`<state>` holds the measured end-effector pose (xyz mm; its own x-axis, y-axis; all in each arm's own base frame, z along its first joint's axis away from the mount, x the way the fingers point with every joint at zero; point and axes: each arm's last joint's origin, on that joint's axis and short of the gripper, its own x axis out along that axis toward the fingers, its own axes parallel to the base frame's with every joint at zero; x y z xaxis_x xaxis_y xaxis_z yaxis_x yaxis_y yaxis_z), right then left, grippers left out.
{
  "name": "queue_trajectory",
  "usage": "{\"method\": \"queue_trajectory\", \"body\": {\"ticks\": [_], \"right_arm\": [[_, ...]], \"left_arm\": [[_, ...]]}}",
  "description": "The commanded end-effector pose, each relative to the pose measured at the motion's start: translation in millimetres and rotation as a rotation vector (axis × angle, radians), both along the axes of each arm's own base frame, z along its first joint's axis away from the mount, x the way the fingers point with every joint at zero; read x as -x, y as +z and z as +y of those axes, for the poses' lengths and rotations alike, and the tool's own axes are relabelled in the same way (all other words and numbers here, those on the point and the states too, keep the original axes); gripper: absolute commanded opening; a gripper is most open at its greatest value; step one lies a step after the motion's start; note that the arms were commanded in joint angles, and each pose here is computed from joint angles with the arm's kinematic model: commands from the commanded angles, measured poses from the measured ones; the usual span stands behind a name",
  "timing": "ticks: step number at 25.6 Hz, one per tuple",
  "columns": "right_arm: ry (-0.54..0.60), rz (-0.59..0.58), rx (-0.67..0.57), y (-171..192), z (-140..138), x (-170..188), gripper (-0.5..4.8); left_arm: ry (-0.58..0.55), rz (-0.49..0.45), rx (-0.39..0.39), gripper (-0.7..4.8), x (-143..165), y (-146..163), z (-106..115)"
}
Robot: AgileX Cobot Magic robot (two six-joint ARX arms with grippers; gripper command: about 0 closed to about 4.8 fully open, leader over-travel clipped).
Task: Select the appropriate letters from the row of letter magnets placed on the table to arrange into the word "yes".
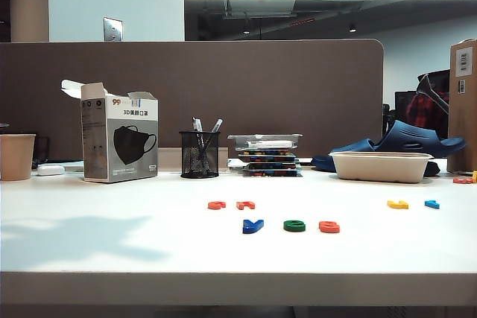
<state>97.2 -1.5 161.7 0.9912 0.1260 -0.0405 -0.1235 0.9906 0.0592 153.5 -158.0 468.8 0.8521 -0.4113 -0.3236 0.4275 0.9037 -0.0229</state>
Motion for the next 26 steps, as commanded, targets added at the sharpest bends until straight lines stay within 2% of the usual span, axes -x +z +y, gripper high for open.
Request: {"method": "queue_trajectory", "body": {"ticks": [1,3,6,12,17,22,26], "right_arm": [[-0.002,-0.018,0.004,0,0,0,-0.01],[-0.003,-0.018,0.004,0,0,0,-0.01],[-0.003,-0.018,0.004,0,0,0,-0.01],[-0.003,-0.018,0.004,0,0,0,-0.01],[-0.003,-0.018,0.004,0,0,0,-0.01],[-0.005,-0.018,0.004,0,0,0,-0.01],[-0.004,-0.017,0.004,0,0,0,-0.01]], "left_arm": [[0.049,-0.052,-0.007,-0.05,-11,10,17],[0.112,-0.098,-0.072,-0.05,-20,16,35],[0.163,-0.134,-0.118,-0.05,-25,21,49],[0.271,-0.203,-0.13,-0.05,-29,32,77],[0.375,-0.209,-0.101,-0.05,-28,37,121],[0.448,-0.192,-0.095,-0.05,-4,40,153],[0.492,-0.209,-0.094,-0.05,27,42,161]]}}
